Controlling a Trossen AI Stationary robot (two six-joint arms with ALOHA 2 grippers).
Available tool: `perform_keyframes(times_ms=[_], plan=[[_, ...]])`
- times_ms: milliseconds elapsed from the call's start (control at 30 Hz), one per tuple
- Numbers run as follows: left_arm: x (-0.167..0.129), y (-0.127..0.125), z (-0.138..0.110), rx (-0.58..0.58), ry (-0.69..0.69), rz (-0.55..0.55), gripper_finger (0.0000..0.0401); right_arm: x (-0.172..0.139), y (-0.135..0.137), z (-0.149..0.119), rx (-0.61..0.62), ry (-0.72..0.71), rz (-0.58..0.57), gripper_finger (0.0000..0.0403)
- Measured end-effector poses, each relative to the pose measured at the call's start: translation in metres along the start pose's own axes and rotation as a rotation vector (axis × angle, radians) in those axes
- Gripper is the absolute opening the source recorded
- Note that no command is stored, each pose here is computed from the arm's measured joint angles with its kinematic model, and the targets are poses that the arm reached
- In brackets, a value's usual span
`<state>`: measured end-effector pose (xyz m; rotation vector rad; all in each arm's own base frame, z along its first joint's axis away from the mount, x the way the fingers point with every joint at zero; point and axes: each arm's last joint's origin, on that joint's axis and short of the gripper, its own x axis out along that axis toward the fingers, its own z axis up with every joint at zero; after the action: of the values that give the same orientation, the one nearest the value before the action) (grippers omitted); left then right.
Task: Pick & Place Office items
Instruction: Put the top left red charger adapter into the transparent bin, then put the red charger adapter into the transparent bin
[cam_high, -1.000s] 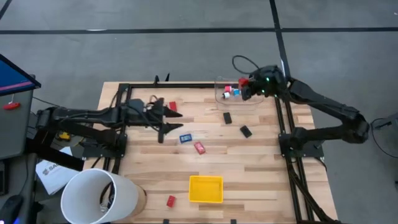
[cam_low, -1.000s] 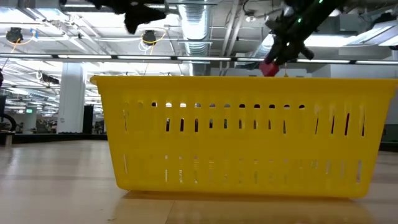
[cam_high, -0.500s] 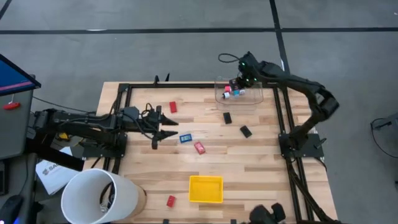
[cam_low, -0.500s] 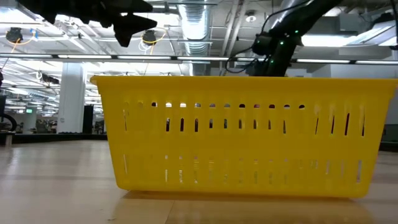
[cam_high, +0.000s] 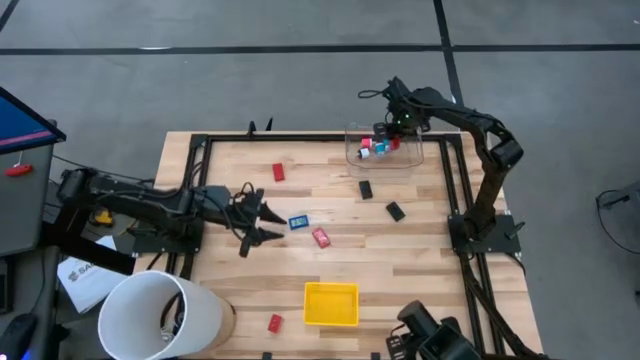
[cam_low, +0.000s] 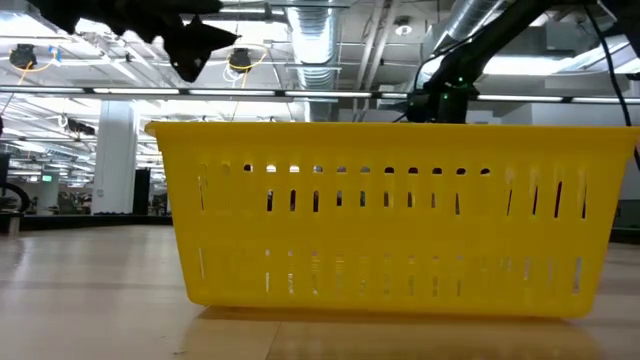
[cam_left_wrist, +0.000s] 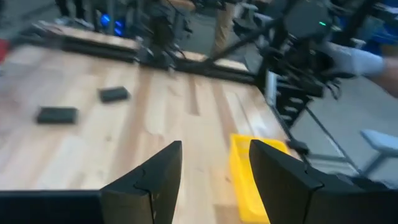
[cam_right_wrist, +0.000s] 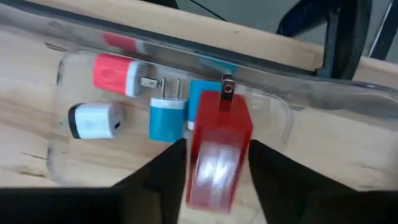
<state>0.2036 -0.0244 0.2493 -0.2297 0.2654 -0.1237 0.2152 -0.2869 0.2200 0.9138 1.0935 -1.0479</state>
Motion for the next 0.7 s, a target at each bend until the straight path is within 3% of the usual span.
perform_keyframes(times_ms=[167, 267, 400, 700], plan=[[0.007, -0.012, -0.019, -0.070, 0.157, -0.033, 0.0184, -0.008, 0.004, 0.002, -0.033, -0.051, 0.035, 0.0209], [0.018, -0.014, -0.037, -0.130, 0.290, -0.020, 0.0183, -0.025, 0.004, 0.002, -0.045, -0.121, 0.081, 0.0215], [0.036, -0.021, -0.060, -0.134, 0.439, -0.116, 0.0188, -0.057, 0.004, -0.001, -0.059, -0.222, 0.151, 0.0214], [0.061, -0.038, -0.090, -0.174, 0.546, -0.257, 0.0234, -0.133, 0.012, -0.035, -0.147, -0.402, 0.329, 0.0214]])
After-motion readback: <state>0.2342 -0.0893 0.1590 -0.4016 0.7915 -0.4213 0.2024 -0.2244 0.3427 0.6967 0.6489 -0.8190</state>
